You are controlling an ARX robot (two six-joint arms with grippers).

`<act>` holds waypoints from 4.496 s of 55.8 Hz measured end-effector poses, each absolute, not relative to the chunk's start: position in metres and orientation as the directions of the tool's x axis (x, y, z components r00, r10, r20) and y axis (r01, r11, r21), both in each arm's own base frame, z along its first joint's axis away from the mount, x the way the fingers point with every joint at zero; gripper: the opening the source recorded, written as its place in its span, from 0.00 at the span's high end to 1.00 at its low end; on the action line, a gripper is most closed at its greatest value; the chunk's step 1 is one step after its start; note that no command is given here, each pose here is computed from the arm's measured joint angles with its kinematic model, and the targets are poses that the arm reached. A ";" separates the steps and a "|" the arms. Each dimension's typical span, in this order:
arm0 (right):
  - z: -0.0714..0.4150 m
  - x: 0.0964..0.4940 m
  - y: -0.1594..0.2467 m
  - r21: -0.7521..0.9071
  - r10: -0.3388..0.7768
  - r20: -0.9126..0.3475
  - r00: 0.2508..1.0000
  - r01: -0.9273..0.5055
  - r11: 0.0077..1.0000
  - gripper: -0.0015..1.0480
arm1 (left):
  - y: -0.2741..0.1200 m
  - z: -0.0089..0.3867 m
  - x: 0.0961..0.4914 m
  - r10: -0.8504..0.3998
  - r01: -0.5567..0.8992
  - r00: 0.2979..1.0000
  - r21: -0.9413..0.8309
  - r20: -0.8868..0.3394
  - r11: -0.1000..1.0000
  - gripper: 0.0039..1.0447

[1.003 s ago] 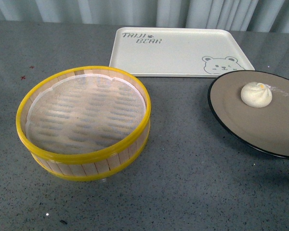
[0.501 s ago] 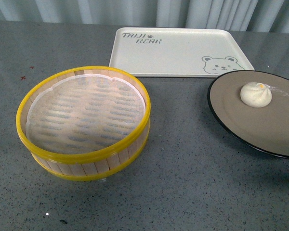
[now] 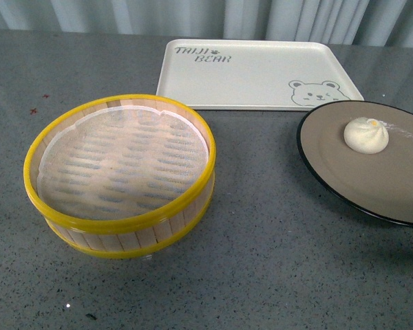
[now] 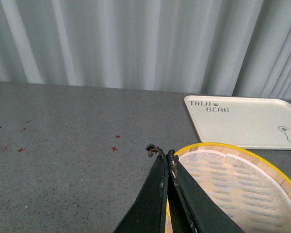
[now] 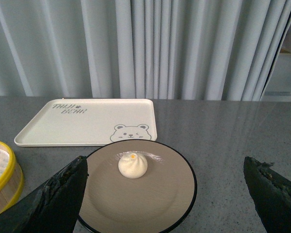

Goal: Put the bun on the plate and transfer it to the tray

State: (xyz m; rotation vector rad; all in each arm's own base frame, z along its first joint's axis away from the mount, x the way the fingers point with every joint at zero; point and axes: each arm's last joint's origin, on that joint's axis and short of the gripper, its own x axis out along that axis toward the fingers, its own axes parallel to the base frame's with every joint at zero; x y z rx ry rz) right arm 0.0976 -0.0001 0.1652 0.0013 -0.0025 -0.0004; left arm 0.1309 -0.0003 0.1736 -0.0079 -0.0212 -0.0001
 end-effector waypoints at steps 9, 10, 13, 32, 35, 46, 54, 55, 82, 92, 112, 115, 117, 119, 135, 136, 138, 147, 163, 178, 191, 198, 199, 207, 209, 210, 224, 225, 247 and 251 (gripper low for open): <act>0.165 0.098 0.000 0.001 0.000 0.002 1.000 0.000 1.000 0.09 | 0.000 0.175 0.125 0.000 0.000 1.000 -0.008 0.027 1.000 0.96; 0.165 0.098 0.000 0.001 0.000 0.002 1.000 0.000 1.000 0.09 | 0.000 0.175 0.124 0.000 0.000 1.000 -0.008 0.027 1.000 0.96; 0.165 0.098 0.000 0.001 0.000 0.002 1.000 0.000 1.000 0.09 | 0.000 0.175 0.123 0.000 0.000 1.000 -0.008 0.027 1.000 0.96; 0.165 0.098 0.000 0.001 0.000 0.002 1.000 0.000 1.000 0.09 | 0.000 0.176 0.114 0.000 0.000 1.000 -0.008 0.030 1.000 0.96; 0.165 0.098 0.000 0.001 0.000 0.002 1.000 0.000 1.000 0.09 | 0.000 0.176 0.113 0.000 0.000 1.000 -0.008 0.030 1.000 0.96; 0.165 0.098 0.000 0.001 0.000 0.002 1.000 0.000 1.000 0.09 | 0.000 0.175 0.109 0.000 0.000 1.000 -0.008 0.029 1.000 0.96; 0.165 0.098 0.000 0.001 0.000 0.002 1.000 0.000 1.000 0.09 | 0.000 0.175 0.106 0.000 0.000 1.000 -0.008 0.027 1.000 0.96; 0.165 0.098 0.000 0.001 0.000 0.002 1.000 0.000 1.000 0.09 | 0.000 0.173 0.104 0.000 0.000 1.000 -0.007 0.014 1.000 0.96; 0.165 0.098 0.000 0.001 0.000 0.002 1.000 0.000 1.000 0.09 | 0.000 0.172 0.096 -0.002 0.002 1.000 -0.007 0.023 1.000 0.57; 0.165 0.098 0.000 0.001 0.000 0.002 1.000 0.000 1.000 0.09 | 0.000 0.172 0.096 -0.002 0.002 1.000 -0.007 0.023 1.000 0.21; 0.164 0.111 -0.009 -0.265 -0.144 -0.090 0.985 0.116 0.957 0.09 | 0.000 0.172 0.096 -0.002 0.002 1.000 -0.005 0.023 1.000 0.06; 0.166 0.119 -0.014 -0.275 -0.141 -0.123 0.982 0.102 0.956 0.09 | 0.000 0.172 0.096 -0.002 0.002 1.000 -0.005 0.023 1.000 0.06; 0.169 0.127 -0.018 -0.270 -0.137 -0.151 0.979 0.092 0.958 0.09 | 0.000 0.172 0.096 -0.002 0.002 1.000 -0.005 0.023 1.000 0.06; 0.171 0.133 -0.022 -0.263 -0.131 -0.174 0.976 0.082 0.961 0.09 | 0.000 0.172 0.096 -0.002 0.002 1.000 -0.005 0.023 1.000 0.06; 0.156 0.205 -0.080 -0.006 -0.041 -0.598 0.801 0.047 0.999 0.09 | 0.000 0.172 0.096 -0.002 0.002 1.000 -0.005 0.023 1.000 0.06; 0.154 0.209 -0.084 0.022 -0.025 -0.620 0.784 0.049 0.999 0.09 | 0.000 0.172 0.096 -0.002 0.002 1.000 -0.005 0.023 1.000 0.06; 0.153 0.217 -0.092 0.088 0.017 -0.657 0.753 0.054 0.995 0.09 | 0.000 0.172 0.096 -0.002 0.002 1.000 -0.005 0.023 1.000 0.06; 0.143 0.242 -0.106 0.283 0.142 -0.691 0.709 0.084 0.955 0.09 | 0.000 0.172 0.096 -0.002 0.002 1.000 -0.005 0.023 1.000 0.06; 0.113 0.275 -0.118 0.539 0.336 -0.731 0.594 0.200 0.818 0.09 | 0.000 0.172 0.096 -0.002 0.002 1.000 -0.005 0.023 1.000 0.06; 0.091 0.299 -0.121 0.674 0.472 -0.687 0.552 0.241 0.699 0.09 | 0.000 0.172 0.096 -0.002 0.002 1.000 -0.005 0.023 1.000 0.06; 0.072 0.312 -0.113 0.693 0.516 -0.700 0.494 0.296 0.657 0.09 | 0.000 0.172 0.096 -0.002 0.002 1.000 -0.005 0.023 1.000 0.06; 0.069 0.320 -0.111 0.696 0.521 -0.701 0.487 0.309 0.648 0.13 | 0.000 0.172 0.096 -0.002 0.002 1.000 -0.005 0.023 1.000 0.06; 0.069 0.321 -0.110 0.693 0.517 -0.705 0.486 0.313 0.650 0.16 | 0.000 0.172 0.096 -0.002 0.002 1.000 -0.005 0.023 1.000 0.06; 0.067 0.328 -0.108 0.687 0.513 -0.714 0.477 0.334 0.646 0.35 | 0.000 0.172 0.096 -0.002 0.002 1.000 -0.005 0.023 1.000 0.06; 0.066 0.329 -0.108 0.685 0.512 -0.717 0.473 0.342 0.643 0.40 | 0.000 0.172 0.096 -0.002 0.002 1.000 -0.005 0.023 1.000 0.06; 0.066 0.330 -0.108 0.681 0.509 -0.722 0.469 0.348 0.644 0.43 | 0.000 0.172 0.096 -0.002 0.002 1.000 -0.005 0.023 1.000 0.06; 0.069 0.336 -0.109 0.675 0.506 -0.732 0.456 0.388 0.627 0.82 | 0.000 0.172 0.096 -0.002 0.002 1.000 -0.005 0.023 1.000 0.06; 0.069 0.336 -0.109 0.679 0.510 -0.729 0.457 0.386 0.624 0.83 | 0.000 0.172 0.096 -0.002 0.002 1.000 -0.005 0.023 1.000 0.06; 0.074 0.315 -0.104 0.782 0.569 -0.615 0.545 0.328 0.530 0.97 | 0.000 0.172 0.096 -0.002 0.002 1.000 -0.005 0.023 1.000 0.06; 0.071 0.309 -0.102 0.805 0.579 -0.583 0.570 0.310 0.506 0.97 | 0.000 0.172 0.096 -0.002 0.002 1.000 -0.005 0.023 1.000 0.06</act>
